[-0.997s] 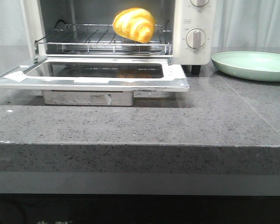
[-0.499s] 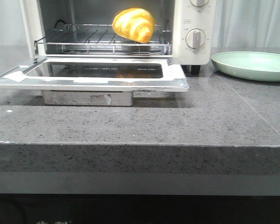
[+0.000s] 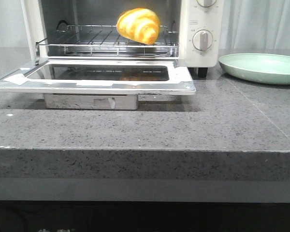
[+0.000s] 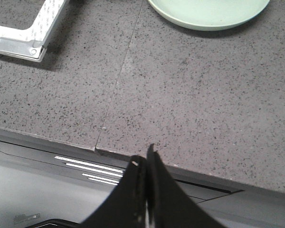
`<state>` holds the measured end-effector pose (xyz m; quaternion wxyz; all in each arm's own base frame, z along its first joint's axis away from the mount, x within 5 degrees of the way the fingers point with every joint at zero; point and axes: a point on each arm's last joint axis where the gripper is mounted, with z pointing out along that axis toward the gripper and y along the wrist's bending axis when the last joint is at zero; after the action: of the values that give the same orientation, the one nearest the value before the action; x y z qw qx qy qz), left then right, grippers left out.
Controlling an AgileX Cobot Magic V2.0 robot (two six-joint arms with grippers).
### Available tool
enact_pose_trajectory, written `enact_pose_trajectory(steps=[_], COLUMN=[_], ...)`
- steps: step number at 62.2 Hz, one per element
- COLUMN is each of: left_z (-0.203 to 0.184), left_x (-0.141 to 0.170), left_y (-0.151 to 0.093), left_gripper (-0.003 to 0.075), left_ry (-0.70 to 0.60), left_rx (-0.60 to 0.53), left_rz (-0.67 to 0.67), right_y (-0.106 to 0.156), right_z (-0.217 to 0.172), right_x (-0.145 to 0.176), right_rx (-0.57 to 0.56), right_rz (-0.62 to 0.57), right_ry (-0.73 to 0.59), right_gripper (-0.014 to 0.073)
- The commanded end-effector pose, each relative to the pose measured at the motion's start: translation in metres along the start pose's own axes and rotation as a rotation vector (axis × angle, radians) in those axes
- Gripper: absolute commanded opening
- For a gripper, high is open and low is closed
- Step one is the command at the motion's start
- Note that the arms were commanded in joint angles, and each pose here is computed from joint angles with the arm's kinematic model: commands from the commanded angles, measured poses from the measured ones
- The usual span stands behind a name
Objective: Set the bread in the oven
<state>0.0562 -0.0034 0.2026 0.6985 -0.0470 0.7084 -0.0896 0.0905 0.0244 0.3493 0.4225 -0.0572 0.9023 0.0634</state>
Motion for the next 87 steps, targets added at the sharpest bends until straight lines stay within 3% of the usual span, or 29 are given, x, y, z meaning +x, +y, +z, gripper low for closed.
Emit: enact_pose_trajectory(steps=[1, 12, 25, 34, 41, 87], left_z=[-0.0012, -0.0013, -0.0018, -0.0018, -0.0018, -0.0017], left_x=[-0.0023, -0.003, -0.0067, -0.0069, -0.0069, -0.0064], left_y=[-0.0004, -0.0005, -0.0013, -0.0013, -0.0009, -0.0008], left_gripper=[-0.0018, -0.0018, -0.0018, -0.0018, -0.0018, -0.0018], left_ry=[-0.099, -0.106, -0.149, -0.151, -0.15, -0.145], left_rx=[0.019, 0.019, 0.019, 0.02, 0.021, 0.021], left_rz=[-0.014, 0.002, 0.118, 0.111, 0.033, 0.034], right_y=[0.0002, 0.0002, 0.0002, 0.0002, 0.0002, 0.0002], right_z=[-0.0047, -0.0047, -0.0047, -0.0047, -0.0047, -0.0047], right_x=[-0.0097, -0.0097, -0.0097, -0.0097, -0.0097, -0.0097], right_rx=[-0.004, -0.004, -0.004, -0.004, -0.004, -0.004], right_rz=[-0.004, -0.004, -0.004, -0.004, -0.004, -0.006], right_ry=[-0.077, -0.077, -0.077, -0.077, -0.077, -0.077], right_gripper=[-0.0118, -0.0118, -0.0118, -0.0118, -0.0118, -0.0118])
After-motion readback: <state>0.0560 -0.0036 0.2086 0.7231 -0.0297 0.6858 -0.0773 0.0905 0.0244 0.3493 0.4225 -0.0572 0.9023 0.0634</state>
